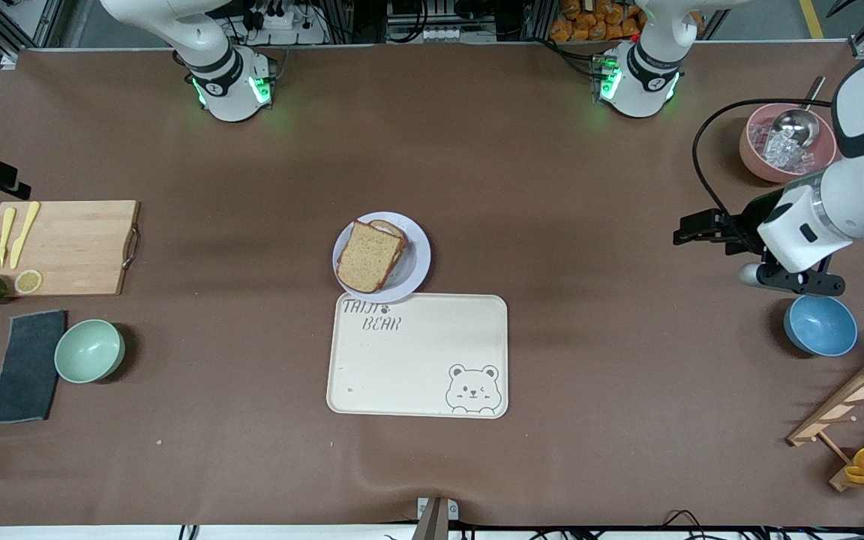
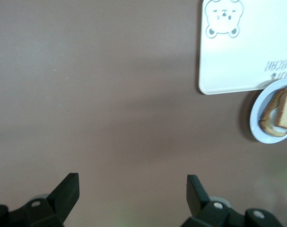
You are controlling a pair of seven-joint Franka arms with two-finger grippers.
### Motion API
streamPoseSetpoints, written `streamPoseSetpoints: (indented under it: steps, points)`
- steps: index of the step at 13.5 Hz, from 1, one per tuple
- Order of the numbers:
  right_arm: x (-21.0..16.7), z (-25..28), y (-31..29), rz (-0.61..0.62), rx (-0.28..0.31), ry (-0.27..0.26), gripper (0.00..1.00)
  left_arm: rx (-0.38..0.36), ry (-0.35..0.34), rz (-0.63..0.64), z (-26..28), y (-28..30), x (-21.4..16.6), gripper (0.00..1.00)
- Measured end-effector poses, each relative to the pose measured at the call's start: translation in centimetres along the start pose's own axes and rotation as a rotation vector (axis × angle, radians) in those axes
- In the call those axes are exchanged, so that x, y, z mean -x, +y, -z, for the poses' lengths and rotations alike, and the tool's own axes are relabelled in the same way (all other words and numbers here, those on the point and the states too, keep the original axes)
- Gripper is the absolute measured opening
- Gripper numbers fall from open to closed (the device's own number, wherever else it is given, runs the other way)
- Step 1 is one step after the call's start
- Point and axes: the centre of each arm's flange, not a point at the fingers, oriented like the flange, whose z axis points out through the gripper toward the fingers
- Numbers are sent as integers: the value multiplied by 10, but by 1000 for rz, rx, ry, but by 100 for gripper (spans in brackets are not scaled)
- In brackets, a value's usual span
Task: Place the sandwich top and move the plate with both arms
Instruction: 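Withdraw the right gripper while the left gripper reaches toward the plate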
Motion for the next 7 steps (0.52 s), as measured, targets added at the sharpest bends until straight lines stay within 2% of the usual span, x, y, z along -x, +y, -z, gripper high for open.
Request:
streamPoseSetpoints:
  steps: [3,5,7]
  points:
    - [-2,3,-10,10,13,10,100,188,-45,51,-45,-8,-3,100]
    - [-4,8,-18,22,22,23,100,238,-45,52,-85,-16,-2,100]
    - [-6,7,-21,27,24,27,100,325,-24,72,-135,-8,2,100]
